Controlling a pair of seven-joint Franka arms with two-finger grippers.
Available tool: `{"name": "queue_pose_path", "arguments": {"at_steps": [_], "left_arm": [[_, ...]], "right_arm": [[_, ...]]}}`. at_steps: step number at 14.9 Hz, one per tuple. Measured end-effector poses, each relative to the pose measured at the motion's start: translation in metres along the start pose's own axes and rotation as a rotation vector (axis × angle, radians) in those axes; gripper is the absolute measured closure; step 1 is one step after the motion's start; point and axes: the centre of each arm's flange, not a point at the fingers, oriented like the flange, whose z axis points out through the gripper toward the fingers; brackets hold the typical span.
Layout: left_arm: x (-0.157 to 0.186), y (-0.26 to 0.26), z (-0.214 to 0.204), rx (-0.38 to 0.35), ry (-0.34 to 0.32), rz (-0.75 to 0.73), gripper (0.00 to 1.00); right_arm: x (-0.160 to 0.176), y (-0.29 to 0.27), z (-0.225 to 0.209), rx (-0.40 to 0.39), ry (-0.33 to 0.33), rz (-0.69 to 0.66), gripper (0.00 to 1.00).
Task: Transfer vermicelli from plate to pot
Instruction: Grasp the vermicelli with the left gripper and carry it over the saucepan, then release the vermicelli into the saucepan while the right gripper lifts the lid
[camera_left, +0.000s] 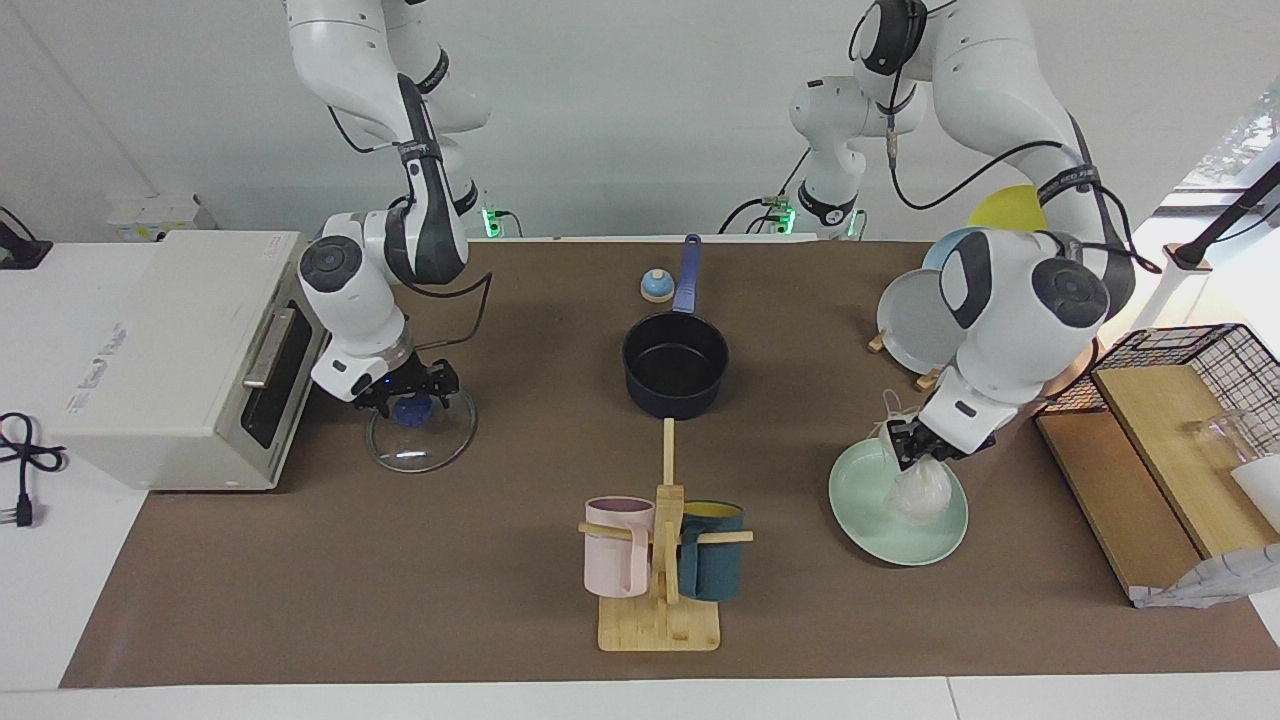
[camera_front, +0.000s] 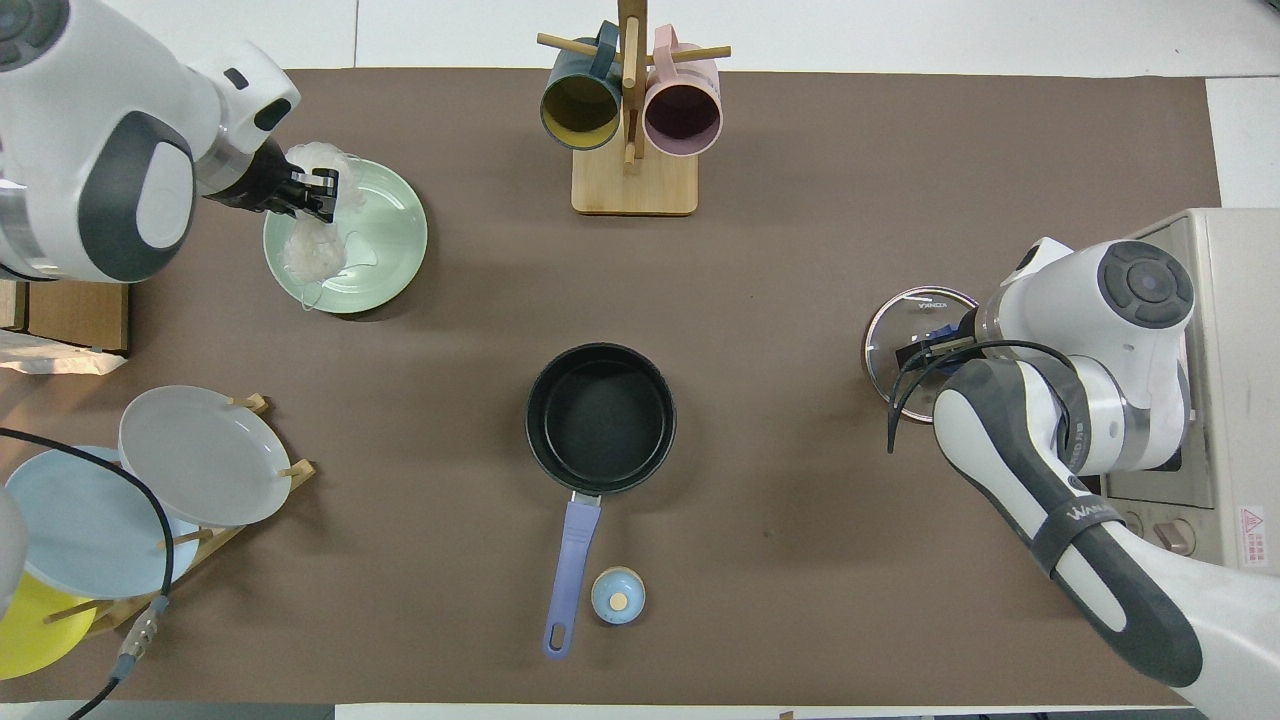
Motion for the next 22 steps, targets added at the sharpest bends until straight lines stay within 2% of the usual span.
{"name": "queue_pose_path", "arguments": {"at_steps": [4,5,6,8,9,10,11,13,17,22], "left_arm": [[-0.034,0.030,-0.058,-0.052,-0.056,-0.070,0.76],[-0.042,0.049,-0.070,-0.061,-0.056,-0.088,0.76],[-0.052,0.075,-0.082,-0.065,-0.056,-0.104,0.76],[-0.077,0.139,-0.095,-0.058,-0.069,-0.119,0.76],[-0.091,0.171,-0.096,-0.054,-0.077,-0.121,0.76],[-0.104,0.198,-0.094,-0.048,-0.086,-0.120,0.76],[-0.115,0.219,-0.088,-0.041,-0.099,-0.116,0.76],[-0.135,0.244,-0.071,-0.025,-0.117,-0.107,0.76],[-0.168,0.263,-0.012,-0.024,-0.088,-0.102,0.76],[-0.173,0.266,0.049,-0.051,-0.036,-0.119,0.76]], "right_arm": [[0.002,0.001,-0.001,-0.001,0.004,0.001,0.03],[0.002,0.001,-0.002,-0.001,0.006,0.001,0.07],[0.002,0.002,-0.003,-0.001,0.006,-0.002,0.07],[0.003,0.002,-0.003,-0.001,0.006,-0.009,0.20],[0.003,0.002,-0.004,-0.001,0.007,-0.011,0.20],[0.003,0.002,-0.004,-0.001,0.008,-0.012,0.25],[0.003,0.002,-0.005,-0.001,0.008,-0.012,0.34],[0.003,0.002,-0.005,-0.001,0.007,-0.019,0.34],[0.004,0.003,-0.005,-0.001,0.005,-0.037,0.34],[0.017,0.003,-0.034,0.005,-0.036,-0.040,0.34]]}}
